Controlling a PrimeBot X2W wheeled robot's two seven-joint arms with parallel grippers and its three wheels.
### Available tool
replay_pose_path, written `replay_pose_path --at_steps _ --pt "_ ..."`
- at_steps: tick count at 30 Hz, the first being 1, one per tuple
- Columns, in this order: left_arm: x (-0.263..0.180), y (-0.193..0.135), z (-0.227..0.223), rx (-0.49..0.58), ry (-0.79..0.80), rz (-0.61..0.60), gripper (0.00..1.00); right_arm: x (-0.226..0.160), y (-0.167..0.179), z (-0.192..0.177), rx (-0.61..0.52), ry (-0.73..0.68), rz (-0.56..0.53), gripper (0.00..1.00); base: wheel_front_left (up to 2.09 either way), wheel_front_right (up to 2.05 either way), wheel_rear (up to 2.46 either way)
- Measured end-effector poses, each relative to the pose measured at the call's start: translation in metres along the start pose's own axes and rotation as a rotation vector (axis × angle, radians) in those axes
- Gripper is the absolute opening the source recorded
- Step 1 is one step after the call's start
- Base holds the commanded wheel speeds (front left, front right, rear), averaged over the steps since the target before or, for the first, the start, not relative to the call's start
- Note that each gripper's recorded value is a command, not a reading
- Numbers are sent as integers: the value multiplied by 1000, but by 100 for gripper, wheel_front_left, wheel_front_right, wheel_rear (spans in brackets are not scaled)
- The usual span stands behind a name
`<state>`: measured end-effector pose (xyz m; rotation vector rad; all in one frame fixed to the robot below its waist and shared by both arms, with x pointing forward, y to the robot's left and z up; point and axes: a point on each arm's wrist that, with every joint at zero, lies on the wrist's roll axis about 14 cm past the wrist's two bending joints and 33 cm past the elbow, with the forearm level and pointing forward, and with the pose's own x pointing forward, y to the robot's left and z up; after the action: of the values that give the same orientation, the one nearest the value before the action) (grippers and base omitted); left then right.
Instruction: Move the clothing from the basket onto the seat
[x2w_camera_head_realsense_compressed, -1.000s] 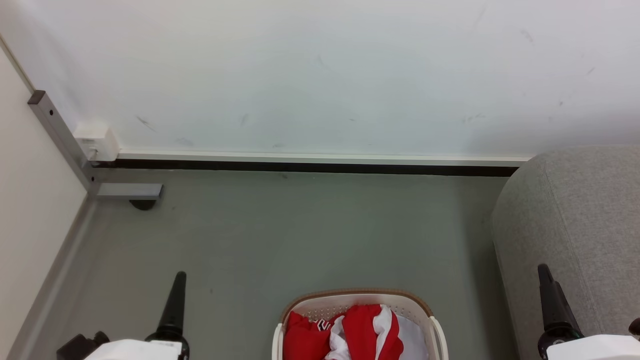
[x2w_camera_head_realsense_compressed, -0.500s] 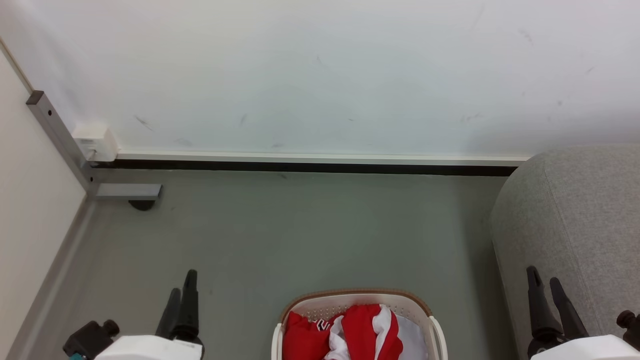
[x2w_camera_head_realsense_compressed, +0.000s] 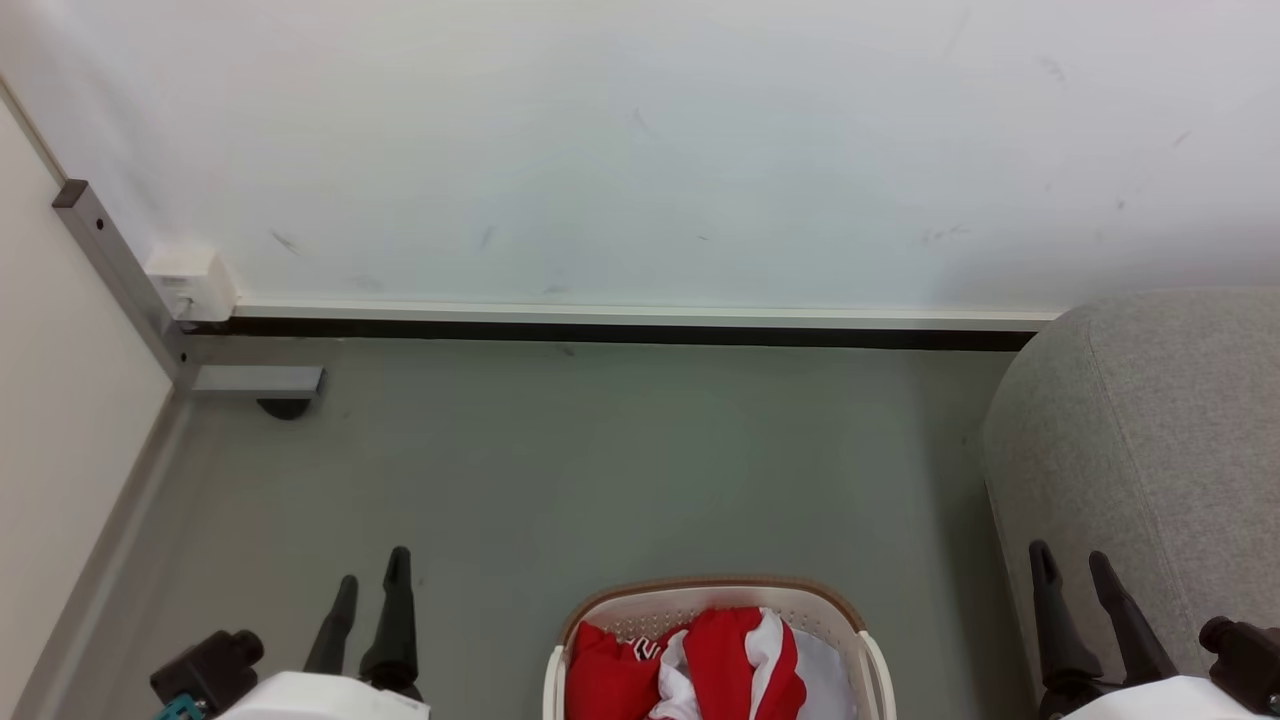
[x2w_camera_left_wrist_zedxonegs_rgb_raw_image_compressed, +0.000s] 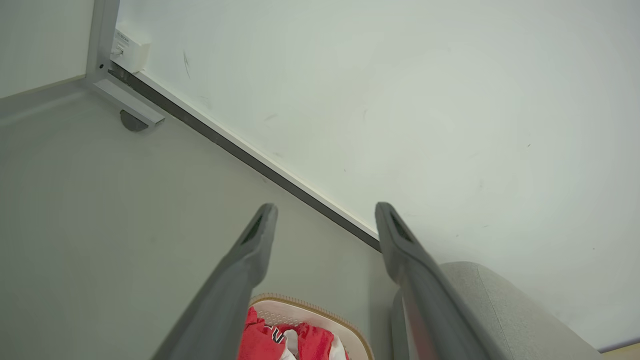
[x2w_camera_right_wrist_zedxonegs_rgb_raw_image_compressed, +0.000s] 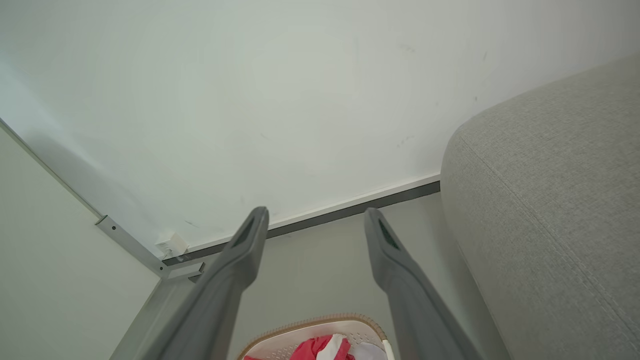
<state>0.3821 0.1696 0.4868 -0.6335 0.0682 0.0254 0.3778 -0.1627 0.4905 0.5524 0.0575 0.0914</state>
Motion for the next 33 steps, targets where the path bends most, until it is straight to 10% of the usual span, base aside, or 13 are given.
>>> replay_pose_path --at_steps 33 --pt "0 -9 8 381 -71 -44 100 -1 10 -3 -319 -16 63 100 0 0 0"
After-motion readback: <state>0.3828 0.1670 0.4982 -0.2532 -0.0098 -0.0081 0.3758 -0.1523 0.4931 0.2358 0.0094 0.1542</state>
